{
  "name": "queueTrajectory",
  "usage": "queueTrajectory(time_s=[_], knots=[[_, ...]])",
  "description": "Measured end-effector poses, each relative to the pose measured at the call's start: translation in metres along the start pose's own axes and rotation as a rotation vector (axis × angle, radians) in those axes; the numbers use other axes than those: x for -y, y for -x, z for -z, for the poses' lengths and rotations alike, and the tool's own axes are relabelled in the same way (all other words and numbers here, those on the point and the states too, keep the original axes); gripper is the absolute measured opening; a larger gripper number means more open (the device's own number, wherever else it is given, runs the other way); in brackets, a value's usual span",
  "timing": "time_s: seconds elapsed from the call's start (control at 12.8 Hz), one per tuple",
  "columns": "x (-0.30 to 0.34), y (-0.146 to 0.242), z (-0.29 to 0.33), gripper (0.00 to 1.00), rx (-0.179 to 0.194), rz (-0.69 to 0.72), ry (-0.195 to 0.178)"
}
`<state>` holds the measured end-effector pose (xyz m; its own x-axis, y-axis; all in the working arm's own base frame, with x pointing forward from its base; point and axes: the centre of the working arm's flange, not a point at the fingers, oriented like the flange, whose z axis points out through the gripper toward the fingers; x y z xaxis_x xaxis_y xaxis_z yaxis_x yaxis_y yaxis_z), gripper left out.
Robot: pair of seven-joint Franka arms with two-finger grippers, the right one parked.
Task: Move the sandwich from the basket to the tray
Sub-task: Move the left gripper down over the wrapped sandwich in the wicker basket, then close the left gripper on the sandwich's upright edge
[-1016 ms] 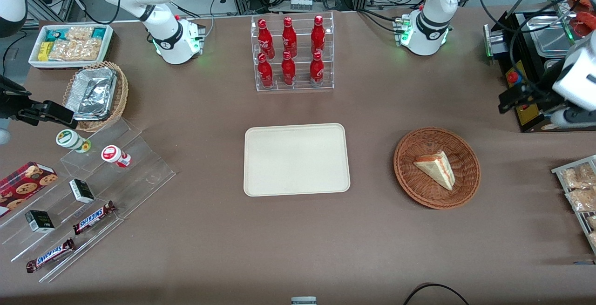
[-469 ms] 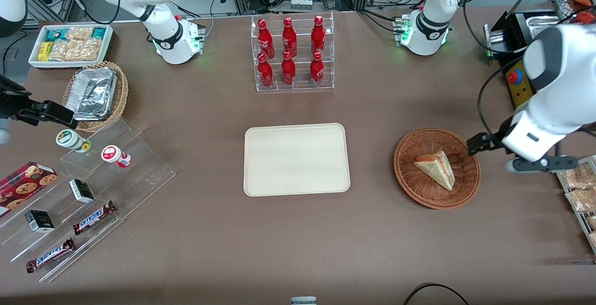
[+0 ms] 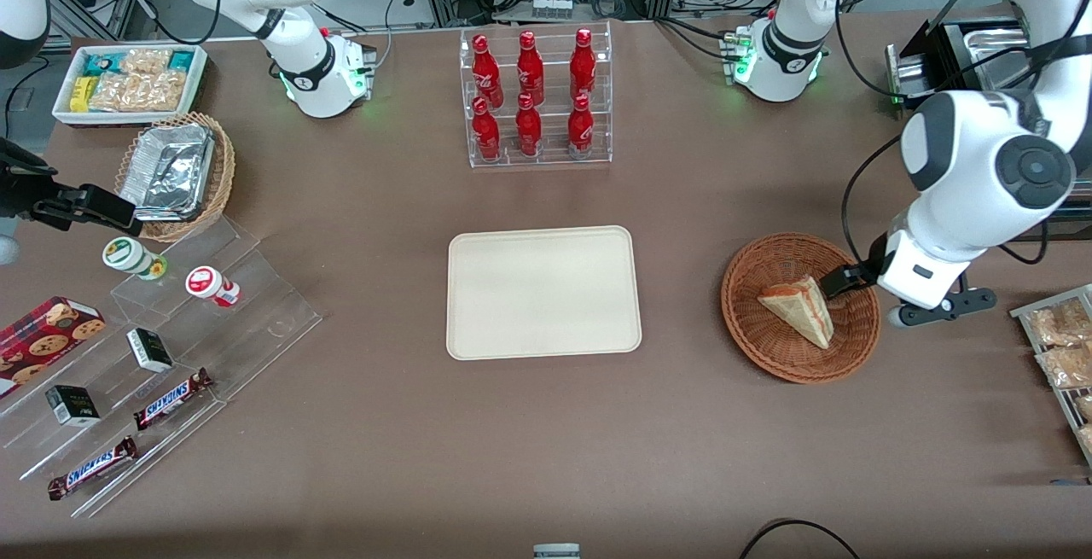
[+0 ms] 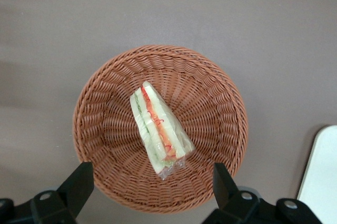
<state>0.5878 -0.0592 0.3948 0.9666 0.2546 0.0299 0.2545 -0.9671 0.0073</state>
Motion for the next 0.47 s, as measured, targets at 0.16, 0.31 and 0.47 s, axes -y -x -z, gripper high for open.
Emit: queueTrajectory(time_s=[0.16,0.31,0.47], knots=[[-0.004,0.014,-0.028,1.0,-0.023,0.097,0.011],[-0.003,0.025,-0.05,1.0,-0.033,0.161,0.018],[0.0,0.034,-0.067,1.0,-0.046,0.195,0.026]])
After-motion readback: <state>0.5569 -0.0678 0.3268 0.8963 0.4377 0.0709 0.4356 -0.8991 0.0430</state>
